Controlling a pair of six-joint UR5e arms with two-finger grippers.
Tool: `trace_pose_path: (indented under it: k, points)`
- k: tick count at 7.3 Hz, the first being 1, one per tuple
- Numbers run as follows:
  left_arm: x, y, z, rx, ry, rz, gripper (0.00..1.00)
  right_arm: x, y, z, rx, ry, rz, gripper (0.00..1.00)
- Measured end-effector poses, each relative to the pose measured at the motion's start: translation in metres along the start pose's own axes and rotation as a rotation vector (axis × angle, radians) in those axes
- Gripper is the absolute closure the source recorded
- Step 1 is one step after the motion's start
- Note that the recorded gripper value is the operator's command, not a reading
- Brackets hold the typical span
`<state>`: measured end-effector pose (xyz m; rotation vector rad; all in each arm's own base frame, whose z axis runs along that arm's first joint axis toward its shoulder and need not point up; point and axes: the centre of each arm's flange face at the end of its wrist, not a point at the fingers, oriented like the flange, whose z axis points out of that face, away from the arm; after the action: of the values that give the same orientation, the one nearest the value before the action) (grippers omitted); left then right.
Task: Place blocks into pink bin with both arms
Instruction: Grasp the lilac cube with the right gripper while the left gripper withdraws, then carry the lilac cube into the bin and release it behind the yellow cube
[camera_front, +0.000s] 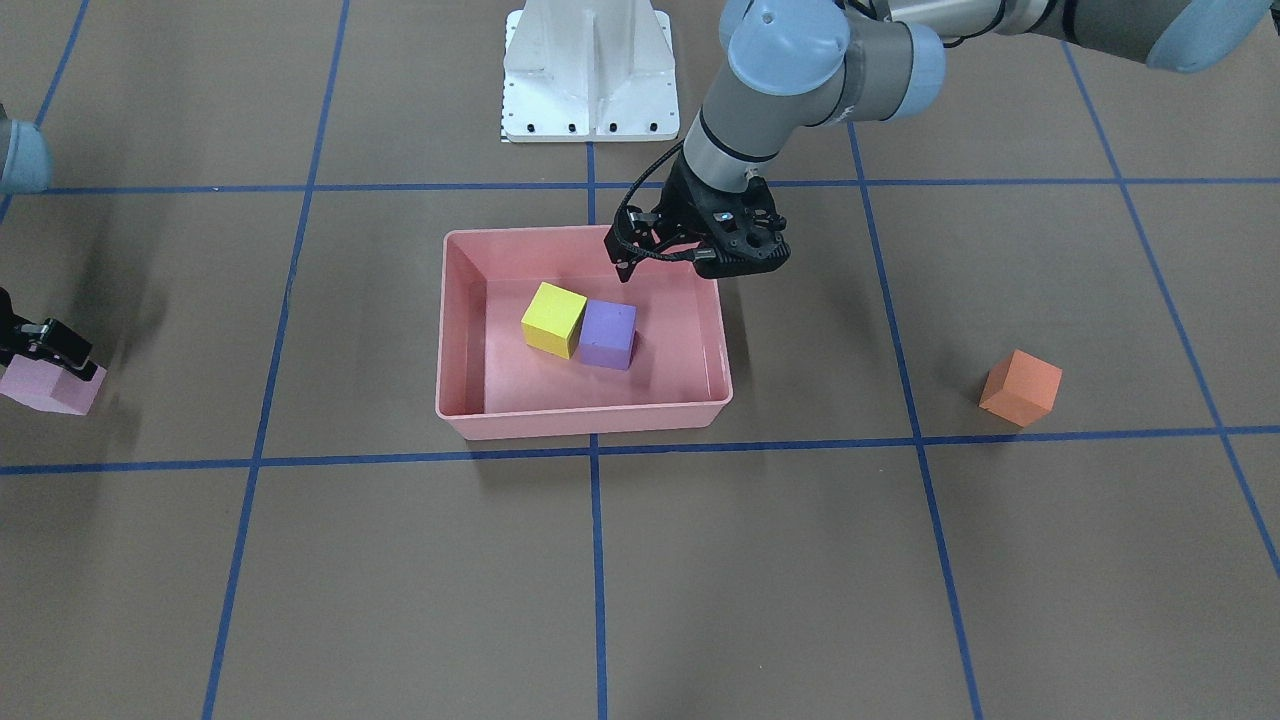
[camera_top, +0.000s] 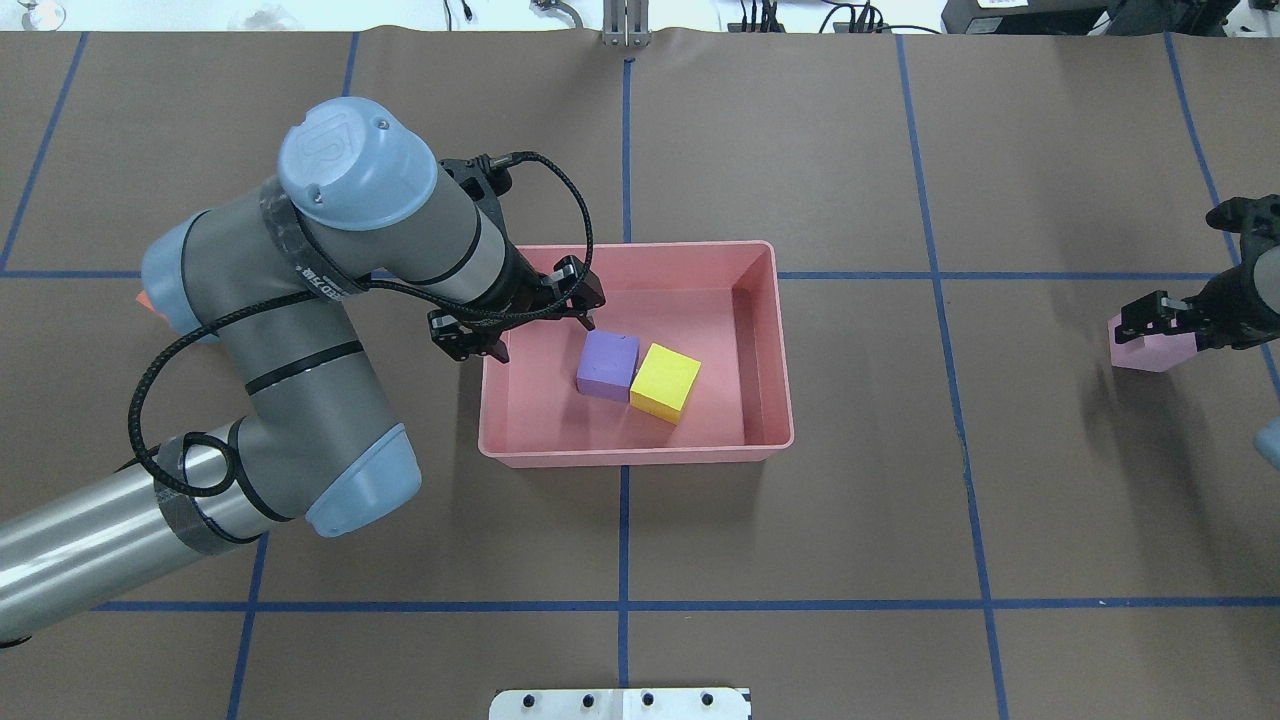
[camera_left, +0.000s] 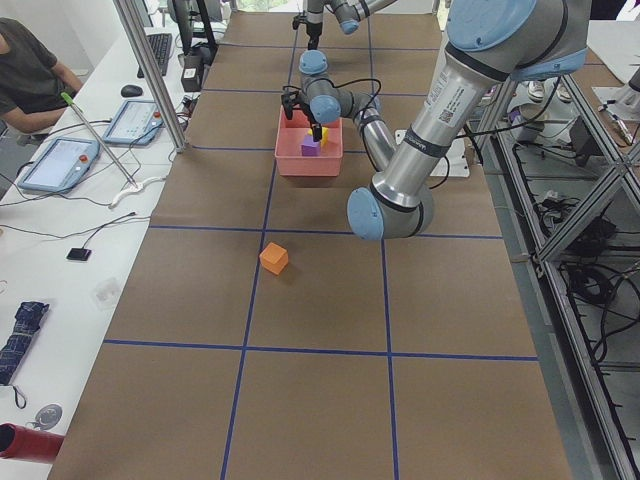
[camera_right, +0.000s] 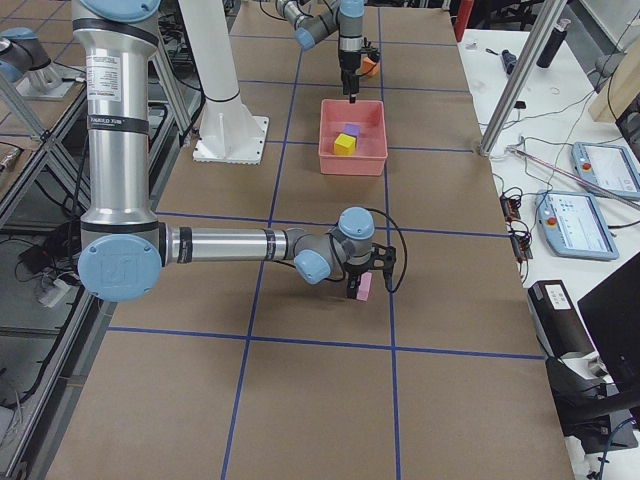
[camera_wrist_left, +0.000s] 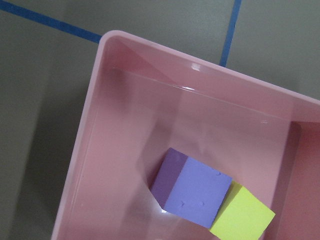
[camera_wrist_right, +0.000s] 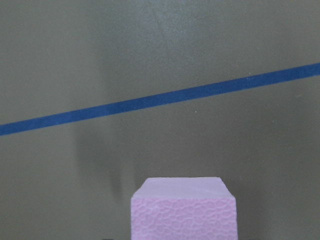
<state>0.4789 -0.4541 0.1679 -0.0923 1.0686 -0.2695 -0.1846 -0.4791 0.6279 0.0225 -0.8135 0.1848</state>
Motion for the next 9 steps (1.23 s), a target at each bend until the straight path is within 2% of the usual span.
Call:
trace_pose_path:
  k: [2, 4, 6, 7, 9]
  points:
    - [-0.001, 0.000, -0.006, 0.004, 0.009, 0.006, 0.01, -0.003, -0.005, -0.005, 0.008, -0.010, 0.001, 1.00]
    - [-0.041, -0.003, -0.020, 0.015, 0.003, 0.094, 0.01, -0.038, -0.029, -0.041, 0.001, -0.044, 0.035, 1.00]
    - [-0.129, -0.020, -0.037, 0.037, -0.060, 0.254, 0.01, -0.136, -0.050, -0.097, -0.012, -0.050, 0.085, 1.00]
    - [-0.170, -0.039, -0.044, 0.053, -0.107, 0.324, 0.01, -0.206, -0.042, -0.112, -0.021, -0.075, 0.130, 1.00]
    - [-0.241, -0.085, -0.062, 0.072, -0.191, 0.404, 0.01, -0.352, 0.002, -0.119, -0.039, -0.147, 0.204, 1.00]
